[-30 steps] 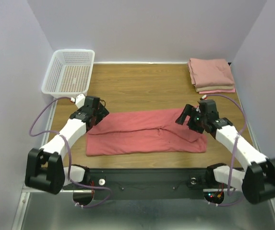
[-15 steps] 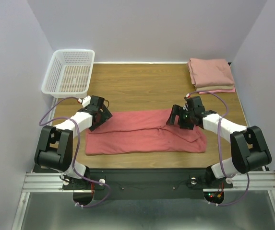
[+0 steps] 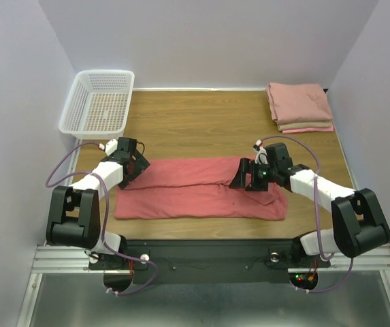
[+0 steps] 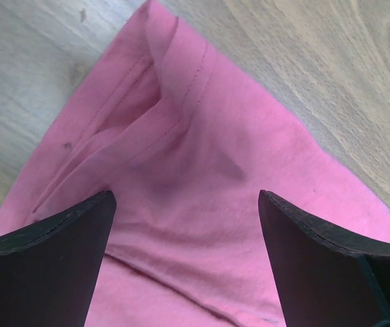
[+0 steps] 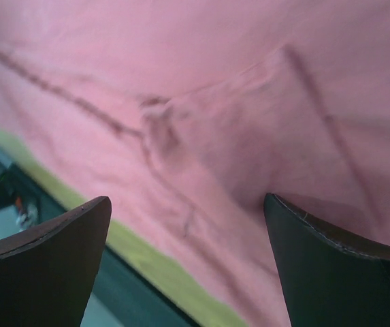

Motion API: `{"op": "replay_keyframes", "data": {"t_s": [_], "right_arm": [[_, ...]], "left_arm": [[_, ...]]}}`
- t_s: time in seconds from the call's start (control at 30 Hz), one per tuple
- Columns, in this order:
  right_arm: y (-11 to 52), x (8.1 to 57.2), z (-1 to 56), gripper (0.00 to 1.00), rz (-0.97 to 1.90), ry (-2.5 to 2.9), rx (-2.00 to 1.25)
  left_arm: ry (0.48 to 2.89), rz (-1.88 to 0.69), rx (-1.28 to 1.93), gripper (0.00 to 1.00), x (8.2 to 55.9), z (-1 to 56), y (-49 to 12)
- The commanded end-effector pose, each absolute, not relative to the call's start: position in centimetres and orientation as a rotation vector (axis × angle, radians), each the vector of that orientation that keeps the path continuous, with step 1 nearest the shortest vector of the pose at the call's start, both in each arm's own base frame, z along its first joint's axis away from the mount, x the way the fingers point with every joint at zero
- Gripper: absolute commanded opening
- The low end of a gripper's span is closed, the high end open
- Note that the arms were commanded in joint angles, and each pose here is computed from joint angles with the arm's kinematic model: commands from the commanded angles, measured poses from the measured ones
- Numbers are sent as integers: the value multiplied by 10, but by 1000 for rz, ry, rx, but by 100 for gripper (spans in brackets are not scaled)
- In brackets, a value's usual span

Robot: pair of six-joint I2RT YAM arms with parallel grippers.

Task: Fold and stack the t-shirts
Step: Fold the tshirt

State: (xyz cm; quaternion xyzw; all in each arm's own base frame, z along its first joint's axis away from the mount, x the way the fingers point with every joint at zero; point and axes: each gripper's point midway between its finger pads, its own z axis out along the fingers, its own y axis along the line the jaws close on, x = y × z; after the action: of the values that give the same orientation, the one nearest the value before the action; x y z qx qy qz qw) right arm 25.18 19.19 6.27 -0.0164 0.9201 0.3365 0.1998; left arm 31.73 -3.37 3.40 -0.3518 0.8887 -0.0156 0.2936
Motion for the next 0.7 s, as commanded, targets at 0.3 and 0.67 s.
{"op": "replay_keyframes", "data": {"t_s": [0.3, 0.67], "right_arm": [[223, 213, 96, 100, 1099, 2451, -285], [199, 320, 94, 100, 604, 2412, -39]], "left_arm": [[2287, 43, -1014, 98, 302, 67, -14], [2250, -233, -796, 98, 350, 99, -55]]}}
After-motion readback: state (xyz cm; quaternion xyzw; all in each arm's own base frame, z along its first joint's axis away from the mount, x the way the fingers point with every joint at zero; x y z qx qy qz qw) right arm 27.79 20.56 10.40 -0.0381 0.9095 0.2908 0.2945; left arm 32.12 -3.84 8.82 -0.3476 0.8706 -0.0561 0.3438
